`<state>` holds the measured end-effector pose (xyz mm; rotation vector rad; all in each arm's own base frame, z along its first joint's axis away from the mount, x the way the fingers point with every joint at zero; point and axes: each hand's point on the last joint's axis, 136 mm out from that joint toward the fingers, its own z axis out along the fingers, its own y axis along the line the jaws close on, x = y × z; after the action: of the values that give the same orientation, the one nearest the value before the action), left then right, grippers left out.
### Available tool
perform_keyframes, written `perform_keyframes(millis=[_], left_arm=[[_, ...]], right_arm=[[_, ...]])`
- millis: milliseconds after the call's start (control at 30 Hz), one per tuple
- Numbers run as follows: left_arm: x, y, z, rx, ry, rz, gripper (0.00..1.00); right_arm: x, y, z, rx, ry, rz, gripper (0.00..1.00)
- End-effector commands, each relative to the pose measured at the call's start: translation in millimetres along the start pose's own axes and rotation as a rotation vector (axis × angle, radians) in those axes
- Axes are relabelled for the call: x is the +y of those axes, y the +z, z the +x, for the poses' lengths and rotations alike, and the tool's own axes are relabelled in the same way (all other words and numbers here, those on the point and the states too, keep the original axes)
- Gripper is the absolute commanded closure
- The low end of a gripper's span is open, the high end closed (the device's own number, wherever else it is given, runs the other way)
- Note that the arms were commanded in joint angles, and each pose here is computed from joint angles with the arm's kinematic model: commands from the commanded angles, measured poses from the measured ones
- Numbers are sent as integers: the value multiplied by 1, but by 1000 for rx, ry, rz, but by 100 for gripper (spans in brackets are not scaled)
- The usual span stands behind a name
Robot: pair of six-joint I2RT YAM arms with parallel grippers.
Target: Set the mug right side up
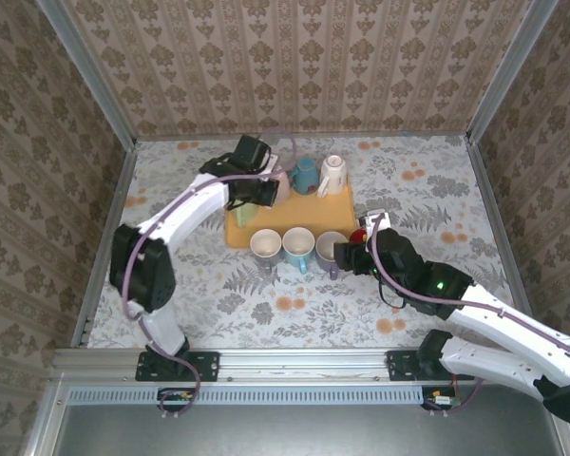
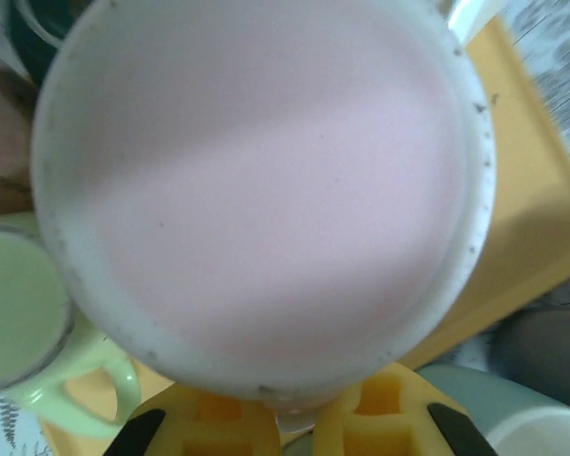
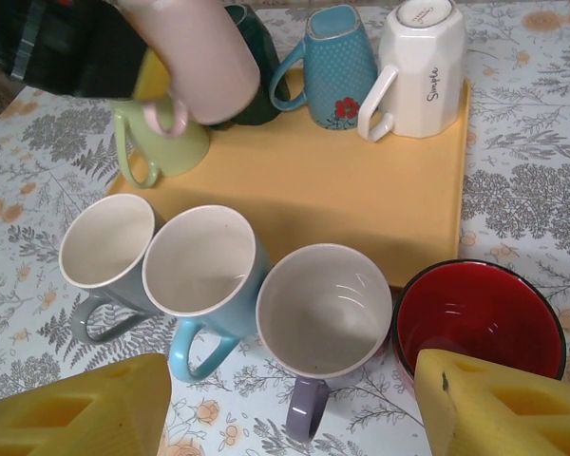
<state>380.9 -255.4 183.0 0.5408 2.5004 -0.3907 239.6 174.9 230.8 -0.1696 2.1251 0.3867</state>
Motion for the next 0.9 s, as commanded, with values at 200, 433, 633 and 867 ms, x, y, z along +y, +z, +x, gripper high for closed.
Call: perform_keyframes(millis=[200,433,633,867], left_arm=[[-49,-123,-57,-509,-83,412,100],[-82,-197,-52,-708,-116,810,100],[-101,-243,-40,-782,-132,1071,100],[-107,-271,-34,-821,-167,1240,100]], right_arm=[[27,-11,-25,12,72,-154,35],[74,-22,-64,-6,357,-521,29],[99,-22,-104,-34,582,-786,17],[121,-19,-135,-56,652,-1000,11]])
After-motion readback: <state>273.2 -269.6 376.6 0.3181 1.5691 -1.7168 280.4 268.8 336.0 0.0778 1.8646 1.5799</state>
